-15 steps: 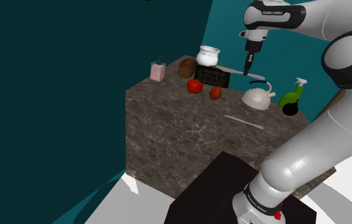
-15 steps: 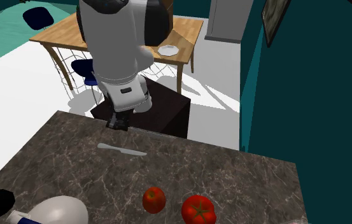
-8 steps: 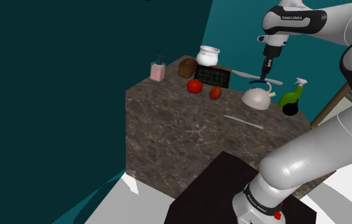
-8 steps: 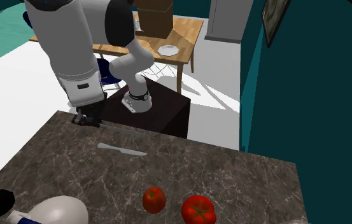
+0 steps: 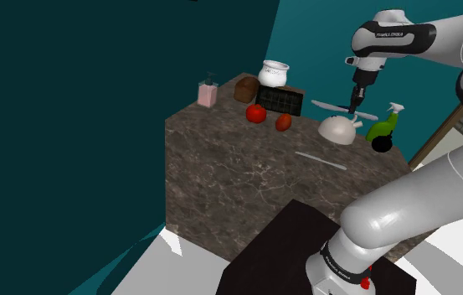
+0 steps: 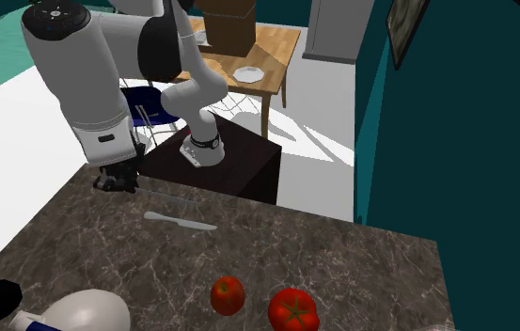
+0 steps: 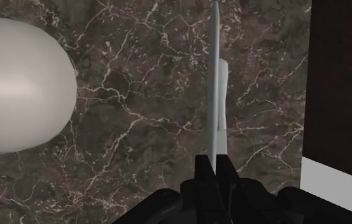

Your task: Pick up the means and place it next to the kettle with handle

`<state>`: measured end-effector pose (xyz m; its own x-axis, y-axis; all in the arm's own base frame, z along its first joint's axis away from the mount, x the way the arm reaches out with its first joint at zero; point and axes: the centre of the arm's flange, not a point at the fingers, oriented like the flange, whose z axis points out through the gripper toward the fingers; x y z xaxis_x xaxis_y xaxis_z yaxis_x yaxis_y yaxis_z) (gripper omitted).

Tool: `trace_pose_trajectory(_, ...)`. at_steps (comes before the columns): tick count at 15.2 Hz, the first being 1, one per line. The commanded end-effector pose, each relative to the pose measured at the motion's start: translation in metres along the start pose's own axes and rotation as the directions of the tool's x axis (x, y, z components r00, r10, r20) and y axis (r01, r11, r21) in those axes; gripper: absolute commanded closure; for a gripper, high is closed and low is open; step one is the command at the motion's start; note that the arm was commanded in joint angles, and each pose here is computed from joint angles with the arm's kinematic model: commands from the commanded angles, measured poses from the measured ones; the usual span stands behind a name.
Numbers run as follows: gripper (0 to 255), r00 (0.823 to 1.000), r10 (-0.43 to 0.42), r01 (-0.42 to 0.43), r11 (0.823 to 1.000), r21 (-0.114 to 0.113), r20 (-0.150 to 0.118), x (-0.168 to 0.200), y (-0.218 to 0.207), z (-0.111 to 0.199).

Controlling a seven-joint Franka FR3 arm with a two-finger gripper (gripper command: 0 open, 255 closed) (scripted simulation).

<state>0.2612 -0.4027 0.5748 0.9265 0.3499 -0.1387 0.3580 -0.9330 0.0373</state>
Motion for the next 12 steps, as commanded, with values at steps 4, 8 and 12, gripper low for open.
trace_pose_trajectory(4, 255, 1.000, 0.000, 0.000, 1.000, 0.000, 0.000, 0.003, -0.001, 0.026)
trace_pose_trajectory(8, 255, 1.000, 0.000, 0.000, 1.000, 0.000, 0.000, 0.006, -0.002, 0.047)
trace_pose_trajectory(12, 255, 1.000, 0.000, 0.000, 1.000, 0.000, 0.000, 0.009, -0.003, 0.068)
